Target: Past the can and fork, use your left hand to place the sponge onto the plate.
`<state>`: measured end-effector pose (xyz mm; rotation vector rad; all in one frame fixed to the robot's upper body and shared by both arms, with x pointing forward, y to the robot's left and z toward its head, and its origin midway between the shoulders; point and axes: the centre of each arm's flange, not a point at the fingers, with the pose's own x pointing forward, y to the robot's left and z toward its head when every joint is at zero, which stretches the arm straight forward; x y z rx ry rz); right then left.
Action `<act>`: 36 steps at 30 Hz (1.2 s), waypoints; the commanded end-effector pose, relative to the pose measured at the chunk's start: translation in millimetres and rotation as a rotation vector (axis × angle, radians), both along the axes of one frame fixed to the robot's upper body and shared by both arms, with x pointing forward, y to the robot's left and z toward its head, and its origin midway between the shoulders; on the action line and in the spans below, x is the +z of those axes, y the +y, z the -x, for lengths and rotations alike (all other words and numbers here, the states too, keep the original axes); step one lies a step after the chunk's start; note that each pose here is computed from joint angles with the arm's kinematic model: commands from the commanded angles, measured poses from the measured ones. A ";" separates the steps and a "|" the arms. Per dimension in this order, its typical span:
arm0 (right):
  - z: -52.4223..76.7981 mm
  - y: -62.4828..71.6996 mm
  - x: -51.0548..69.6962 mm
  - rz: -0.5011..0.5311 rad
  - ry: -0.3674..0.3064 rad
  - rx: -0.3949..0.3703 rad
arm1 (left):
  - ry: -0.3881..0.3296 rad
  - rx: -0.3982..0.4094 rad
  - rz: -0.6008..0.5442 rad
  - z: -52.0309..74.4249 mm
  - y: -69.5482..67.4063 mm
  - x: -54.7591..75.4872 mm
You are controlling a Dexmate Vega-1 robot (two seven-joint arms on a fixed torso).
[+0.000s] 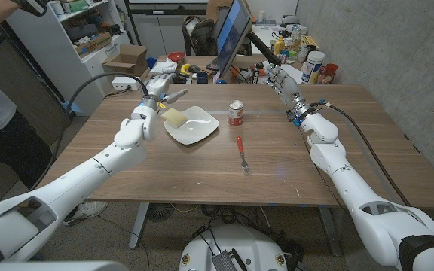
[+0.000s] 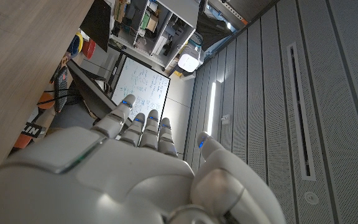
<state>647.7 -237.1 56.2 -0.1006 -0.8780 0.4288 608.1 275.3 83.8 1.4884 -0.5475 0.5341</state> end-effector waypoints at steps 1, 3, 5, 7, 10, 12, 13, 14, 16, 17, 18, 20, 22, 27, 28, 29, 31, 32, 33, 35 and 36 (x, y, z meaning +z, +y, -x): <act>1.5 1.9 -1.0 -0.003 0.000 0.000 | -0.001 -0.045 0.038 13.2 2.0 14.2; 2.2 2.8 -1.5 -0.003 -0.002 0.000 | -0.013 -0.054 0.051 15.5 3.2 15.8; 3.3 3.8 -2.2 -0.002 -0.005 0.001 | -0.013 -0.073 0.069 17.7 5.0 18.1; 5.0 4.5 -2.8 -0.001 -0.005 0.000 | -0.015 -0.081 0.073 20.1 5.9 20.1; 7.9 5.8 -5.6 -0.005 -0.002 0.000 | -0.011 -0.107 0.099 23.7 7.5 21.1; 10.3 7.1 -7.9 -0.005 0.001 -0.001 | -0.014 -0.113 0.096 27.6 7.9 21.6; 11.3 7.6 -8.9 -0.001 -0.001 0.000 | -0.013 -0.121 0.099 28.6 8.3 21.6; 12.9 7.9 -10.7 -0.002 0.002 -0.002 | -0.018 -0.137 0.116 31.3 9.3 21.3; 14.3 7.9 -12.1 -0.006 0.006 -0.004 | -0.014 -0.148 0.123 33.8 9.8 22.0; 16.6 7.7 -13.9 -0.005 0.005 -0.007 | -0.021 -0.150 0.123 36.4 10.3 22.4; 17.5 7.6 -14.5 -0.009 0.010 -0.007 | -0.023 -0.149 0.122 37.5 10.1 22.5; 21.0 7.2 -16.4 -0.011 0.007 -0.013 | -0.027 -0.156 0.124 40.1 10.3 22.9; 23.6 7.1 -18.0 -0.011 0.003 -0.015 | -0.027 -0.167 0.132 42.6 11.0 23.8; 28.5 9.5 -24.6 -0.016 0.004 -0.020 | -0.047 -0.183 0.141 45.5 13.6 25.6; 28.9 9.9 -25.5 -0.017 0.007 -0.020 | -0.047 -0.187 0.141 45.7 14.3 26.3; 29.0 10.0 -25.7 -0.018 0.010 -0.020 | -0.045 -0.192 0.142 45.9 15.0 26.8; 30.1 11.1 -27.3 -0.022 0.010 -0.025 | -0.053 -0.200 0.139 45.9 17.6 27.3; 30.4 12.4 -28.1 -0.023 0.011 -0.026 | -0.056 -0.195 0.131 45.4 18.5 28.0; 30.7 13.1 -28.4 -0.022 0.013 -0.030 | -0.054 -0.189 0.133 44.8 19.8 28.7; 31.8 15.5 -29.6 -0.029 0.012 -0.030 | -0.055 -0.205 0.131 42.2 23.4 30.6; 32.1 16.1 -29.7 -0.029 0.010 -0.030 | -0.055 -0.196 0.131 41.5 23.9 31.4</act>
